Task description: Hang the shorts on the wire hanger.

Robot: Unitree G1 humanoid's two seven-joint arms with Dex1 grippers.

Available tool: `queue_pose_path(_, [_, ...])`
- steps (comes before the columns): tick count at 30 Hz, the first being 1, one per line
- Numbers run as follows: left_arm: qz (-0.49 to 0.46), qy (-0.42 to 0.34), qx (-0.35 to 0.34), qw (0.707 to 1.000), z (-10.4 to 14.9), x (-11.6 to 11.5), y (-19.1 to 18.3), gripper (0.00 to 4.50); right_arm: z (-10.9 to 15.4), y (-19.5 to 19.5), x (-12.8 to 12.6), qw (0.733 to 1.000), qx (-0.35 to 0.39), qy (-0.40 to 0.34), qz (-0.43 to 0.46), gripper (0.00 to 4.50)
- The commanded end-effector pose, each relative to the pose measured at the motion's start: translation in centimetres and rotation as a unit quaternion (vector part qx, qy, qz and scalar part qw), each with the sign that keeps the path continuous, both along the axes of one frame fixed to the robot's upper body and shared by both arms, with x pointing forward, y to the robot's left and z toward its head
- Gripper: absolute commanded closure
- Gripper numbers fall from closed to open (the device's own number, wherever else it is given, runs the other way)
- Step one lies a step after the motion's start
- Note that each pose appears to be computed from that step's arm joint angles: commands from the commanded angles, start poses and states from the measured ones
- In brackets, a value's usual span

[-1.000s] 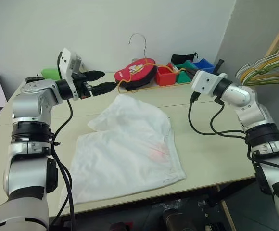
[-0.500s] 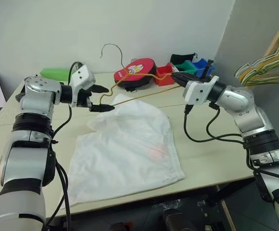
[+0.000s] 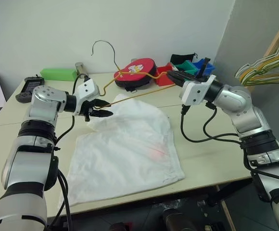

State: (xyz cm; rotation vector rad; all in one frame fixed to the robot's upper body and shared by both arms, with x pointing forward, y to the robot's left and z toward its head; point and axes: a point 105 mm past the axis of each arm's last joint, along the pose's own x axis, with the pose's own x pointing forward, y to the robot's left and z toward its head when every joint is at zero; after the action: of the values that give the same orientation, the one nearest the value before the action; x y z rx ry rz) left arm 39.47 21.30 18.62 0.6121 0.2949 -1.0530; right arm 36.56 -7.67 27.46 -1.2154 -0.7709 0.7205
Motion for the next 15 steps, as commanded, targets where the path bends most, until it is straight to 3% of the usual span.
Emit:
queue_pose_path(1, [-0.006, -0.028, -0.018, 0.999, 1.8, 0.1, -0.4, 3.62, 1.5, 0.1, -0.2, 1.000, 0.013, -0.025, 0.003, 4.50])
queue_pose_path(6, [-0.008, -0.028, -0.019, 0.999, 1.8, 0.0, -0.4, 4.45, 1.1, 0.1, -0.1, 1.000, 0.011, -0.015, 0.002, 4.50])
queue_pose_path(14, [-0.004, -0.051, 0.003, 0.999, 1.5, 0.2, -0.6, 4.45, 0.0, -0.2, 0.5, 1.000, 0.000, 0.019, -0.013, 4.50])
queue_pose_path(15, [-0.002, -0.056, 0.006, 0.998, 1.4, 0.2, -0.7, 4.48, -0.7, -0.4, 0.7, 0.999, -0.011, 0.042, -0.019, 4.25])
